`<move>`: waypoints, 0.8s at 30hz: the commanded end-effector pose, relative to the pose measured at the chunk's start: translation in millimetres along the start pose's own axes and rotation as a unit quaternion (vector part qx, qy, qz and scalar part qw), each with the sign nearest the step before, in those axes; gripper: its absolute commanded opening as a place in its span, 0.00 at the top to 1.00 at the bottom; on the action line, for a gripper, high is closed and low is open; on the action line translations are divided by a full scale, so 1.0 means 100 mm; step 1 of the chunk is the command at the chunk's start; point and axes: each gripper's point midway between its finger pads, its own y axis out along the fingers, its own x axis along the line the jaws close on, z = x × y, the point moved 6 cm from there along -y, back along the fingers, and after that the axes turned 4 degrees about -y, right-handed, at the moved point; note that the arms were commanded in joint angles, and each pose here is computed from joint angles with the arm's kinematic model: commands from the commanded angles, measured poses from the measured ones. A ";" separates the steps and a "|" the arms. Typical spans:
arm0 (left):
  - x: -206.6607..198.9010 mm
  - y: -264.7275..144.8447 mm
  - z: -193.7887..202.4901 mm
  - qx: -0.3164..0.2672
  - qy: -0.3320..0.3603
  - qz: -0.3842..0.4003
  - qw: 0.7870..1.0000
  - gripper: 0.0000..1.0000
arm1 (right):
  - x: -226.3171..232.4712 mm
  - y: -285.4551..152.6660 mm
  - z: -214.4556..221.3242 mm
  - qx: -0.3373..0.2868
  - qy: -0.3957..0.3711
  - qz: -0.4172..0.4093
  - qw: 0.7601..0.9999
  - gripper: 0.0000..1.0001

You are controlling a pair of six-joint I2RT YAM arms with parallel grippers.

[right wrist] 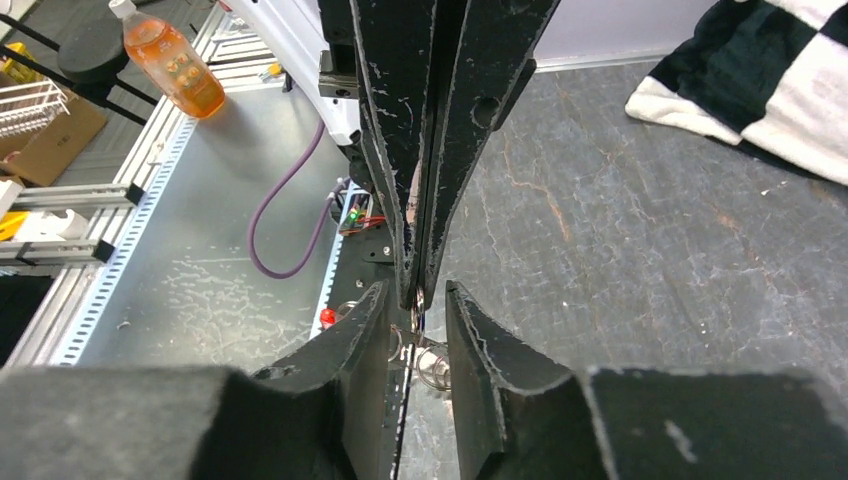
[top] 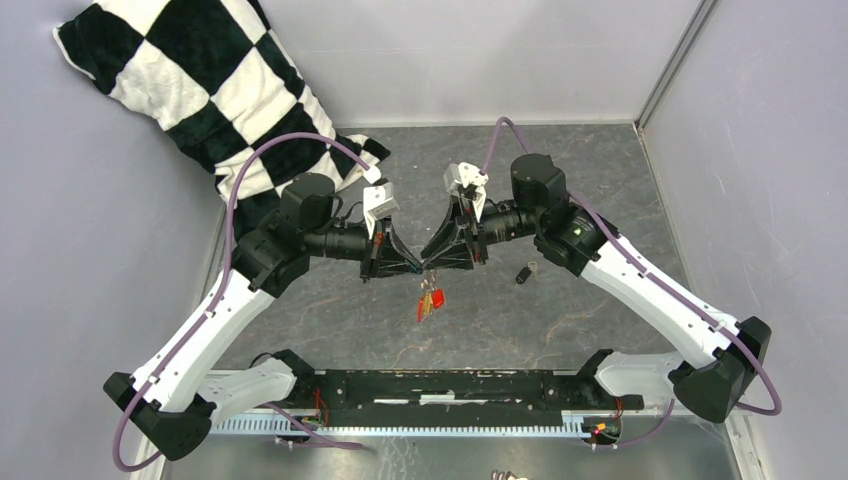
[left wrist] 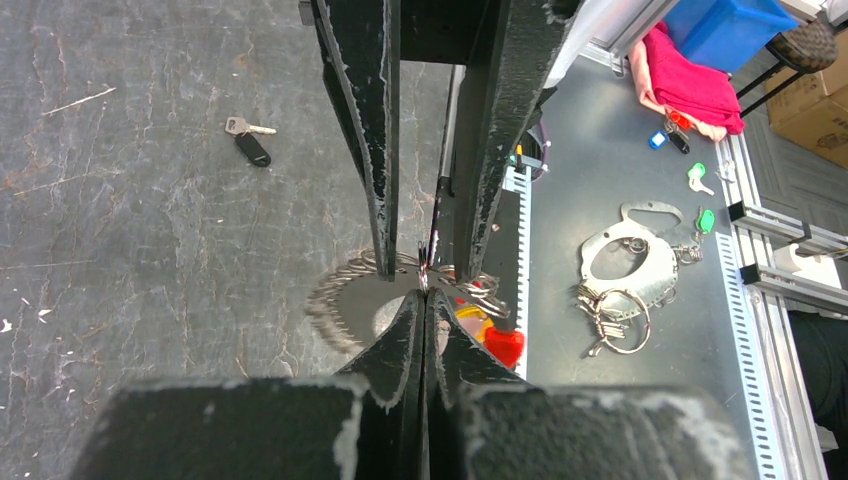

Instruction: Put the keys on the keyring

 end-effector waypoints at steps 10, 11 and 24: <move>-0.13 -0.10 -0.20 -0.024 0.055 0.017 0.998 0.98 | -0.05 0.01 -0.17 -0.019 -0.022 0.028 0.999 0.99; -0.14 -0.09 -0.20 -0.023 0.054 0.019 0.998 0.94 | -0.04 0.00 -0.18 -0.026 -0.021 0.030 0.999 1.00; -0.29 -0.14 -0.17 -0.020 0.053 0.064 0.996 0.50 | 0.10 -0.05 -0.28 -0.108 -0.030 0.034 0.993 1.00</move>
